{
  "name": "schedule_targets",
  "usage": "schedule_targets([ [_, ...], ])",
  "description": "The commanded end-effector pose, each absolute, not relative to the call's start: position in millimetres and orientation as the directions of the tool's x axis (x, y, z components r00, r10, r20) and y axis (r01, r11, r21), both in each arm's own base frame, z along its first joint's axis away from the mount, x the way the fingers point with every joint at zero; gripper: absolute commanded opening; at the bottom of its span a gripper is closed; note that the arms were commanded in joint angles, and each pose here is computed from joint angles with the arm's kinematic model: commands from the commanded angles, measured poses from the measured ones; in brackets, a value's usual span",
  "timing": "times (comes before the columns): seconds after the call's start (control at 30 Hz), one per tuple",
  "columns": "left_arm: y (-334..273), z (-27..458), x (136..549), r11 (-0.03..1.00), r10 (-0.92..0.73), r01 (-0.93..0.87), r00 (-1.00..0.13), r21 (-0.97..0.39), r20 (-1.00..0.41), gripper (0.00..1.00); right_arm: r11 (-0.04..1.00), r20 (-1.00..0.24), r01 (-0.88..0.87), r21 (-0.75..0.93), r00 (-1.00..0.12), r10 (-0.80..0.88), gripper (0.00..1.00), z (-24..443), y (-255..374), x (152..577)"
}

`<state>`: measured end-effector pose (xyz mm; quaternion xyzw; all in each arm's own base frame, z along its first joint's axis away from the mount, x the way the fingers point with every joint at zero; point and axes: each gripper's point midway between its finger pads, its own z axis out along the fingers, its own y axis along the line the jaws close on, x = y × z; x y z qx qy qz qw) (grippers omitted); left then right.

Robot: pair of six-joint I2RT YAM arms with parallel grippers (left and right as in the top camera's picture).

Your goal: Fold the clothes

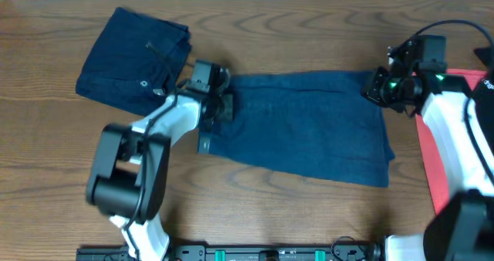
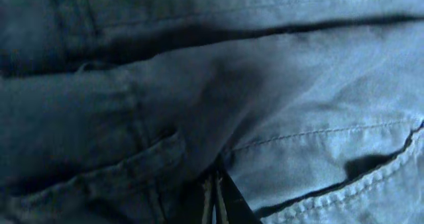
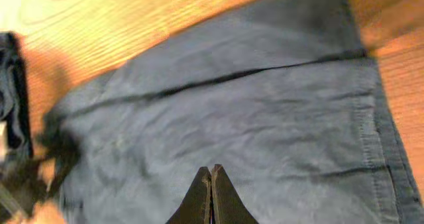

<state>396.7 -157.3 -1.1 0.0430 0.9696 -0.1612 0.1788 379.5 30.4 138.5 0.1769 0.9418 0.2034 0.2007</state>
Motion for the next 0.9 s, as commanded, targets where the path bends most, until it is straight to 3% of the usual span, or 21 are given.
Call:
schedule_targets([
  [0.0, -146, -54, 403, 0.965, 0.055, 0.121, -0.961, -0.233, -0.272, 0.06, 0.886, -0.366, 0.166, 0.433, -0.866, 0.341, 0.02, 156, 43, 373],
  [0.13, -148, -38, 458, 0.964, 0.024, 0.110, -0.943, -0.242, -0.332, 0.06, 0.908, -0.381, 0.154, 0.389, -0.871, 0.311, 0.02, 155, 49, 371],
  [0.3, -138, -1, 488, 0.965, -0.010, 0.088, -0.929, -0.245, -0.371, 0.06, 0.934, -0.341, 0.257, 0.248, -0.880, 0.332, 0.05, 120, 27, 364],
  [0.4, -129, 14, 486, 0.969, -0.003, 0.082, -0.940, -0.235, -0.342, 0.07, 0.919, -0.281, 0.357, 0.169, -0.876, 0.393, 0.10, 90, 12, 355],
  [0.57, -124, 39, 466, 0.971, 0.025, 0.093, -0.956, -0.220, -0.293, 0.15, 0.891, -0.181, 0.425, 0.160, -0.874, 0.450, 0.01, 28, 15, 347],
  [0.8, -121, 91, 436, 0.971, 0.043, 0.106, -0.959, -0.215, -0.280, 0.17, 0.848, -0.171, 0.470, 0.243, -0.840, 0.515, 0.01, -35, 26, 374],
  [0.87, -119, 108, 427, 0.971, 0.043, 0.107, -0.958, -0.215, -0.285, 0.23, 0.820, -0.196, 0.500, 0.276, -0.806, 0.558, 0.01, -50, 26, 390],
])
